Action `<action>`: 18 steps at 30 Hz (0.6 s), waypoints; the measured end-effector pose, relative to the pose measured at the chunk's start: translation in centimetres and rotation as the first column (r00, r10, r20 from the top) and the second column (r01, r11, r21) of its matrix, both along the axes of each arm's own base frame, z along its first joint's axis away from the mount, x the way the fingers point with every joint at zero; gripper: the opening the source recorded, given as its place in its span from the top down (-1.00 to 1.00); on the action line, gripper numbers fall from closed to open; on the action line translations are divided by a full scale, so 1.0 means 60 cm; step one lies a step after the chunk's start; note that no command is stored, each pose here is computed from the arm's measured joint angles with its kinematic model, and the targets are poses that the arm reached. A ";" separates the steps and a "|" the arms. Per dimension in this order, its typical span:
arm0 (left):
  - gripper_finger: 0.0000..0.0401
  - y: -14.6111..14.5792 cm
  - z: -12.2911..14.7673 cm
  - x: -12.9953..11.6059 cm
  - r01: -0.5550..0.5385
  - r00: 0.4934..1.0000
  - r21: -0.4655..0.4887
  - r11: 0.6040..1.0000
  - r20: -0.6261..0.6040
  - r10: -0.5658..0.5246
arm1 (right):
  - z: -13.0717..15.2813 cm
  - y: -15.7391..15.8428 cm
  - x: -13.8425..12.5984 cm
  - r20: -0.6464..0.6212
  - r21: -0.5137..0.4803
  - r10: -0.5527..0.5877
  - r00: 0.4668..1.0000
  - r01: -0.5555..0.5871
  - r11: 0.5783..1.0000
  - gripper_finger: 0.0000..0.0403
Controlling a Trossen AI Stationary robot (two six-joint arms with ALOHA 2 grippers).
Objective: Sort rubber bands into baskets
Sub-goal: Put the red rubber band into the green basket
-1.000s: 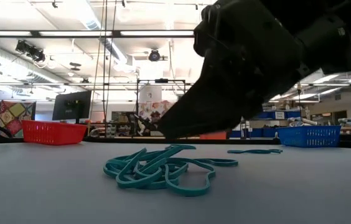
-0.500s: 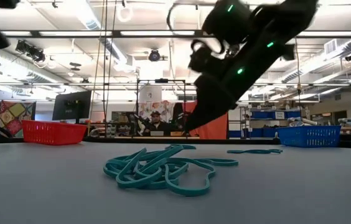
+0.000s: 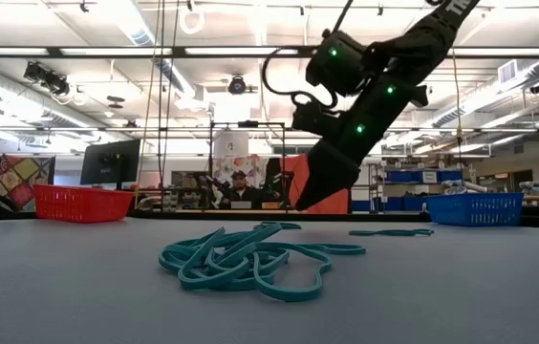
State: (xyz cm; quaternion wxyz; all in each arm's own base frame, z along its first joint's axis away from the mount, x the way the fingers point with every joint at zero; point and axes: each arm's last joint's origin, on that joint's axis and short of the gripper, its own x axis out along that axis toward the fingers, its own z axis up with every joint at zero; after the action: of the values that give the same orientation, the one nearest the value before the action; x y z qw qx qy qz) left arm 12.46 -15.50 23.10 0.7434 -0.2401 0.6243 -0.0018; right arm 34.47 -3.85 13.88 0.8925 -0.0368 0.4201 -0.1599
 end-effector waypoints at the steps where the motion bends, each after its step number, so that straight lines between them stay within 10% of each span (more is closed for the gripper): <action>1: 0.14 0.002 -0.001 0.001 -0.013 1.000 0.028 1.000 0.021 0.013 | -0.001 -0.005 -0.002 -0.013 -0.002 -0.005 1.000 0.005 1.000 0.05; 9: 0.14 0.004 -0.007 0.016 -0.028 0.973 0.231 0.973 0.228 -0.026 | -0.013 -0.016 -0.020 -0.137 0.037 -0.008 0.990 0.013 0.999 0.05; 18: 0.14 -0.035 -0.056 0.053 0.140 0.973 0.220 0.965 0.150 -0.175 | -0.012 0.012 -0.014 -0.118 0.042 0.034 0.992 -0.029 0.999 0.05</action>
State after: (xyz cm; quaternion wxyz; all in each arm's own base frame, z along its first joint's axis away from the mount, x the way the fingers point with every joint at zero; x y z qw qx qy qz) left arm 15.65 -17.62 19.76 0.8119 -0.1094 0.5733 -0.0160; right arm 33.61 -3.11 13.15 0.8690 -0.0348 0.4749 -0.1347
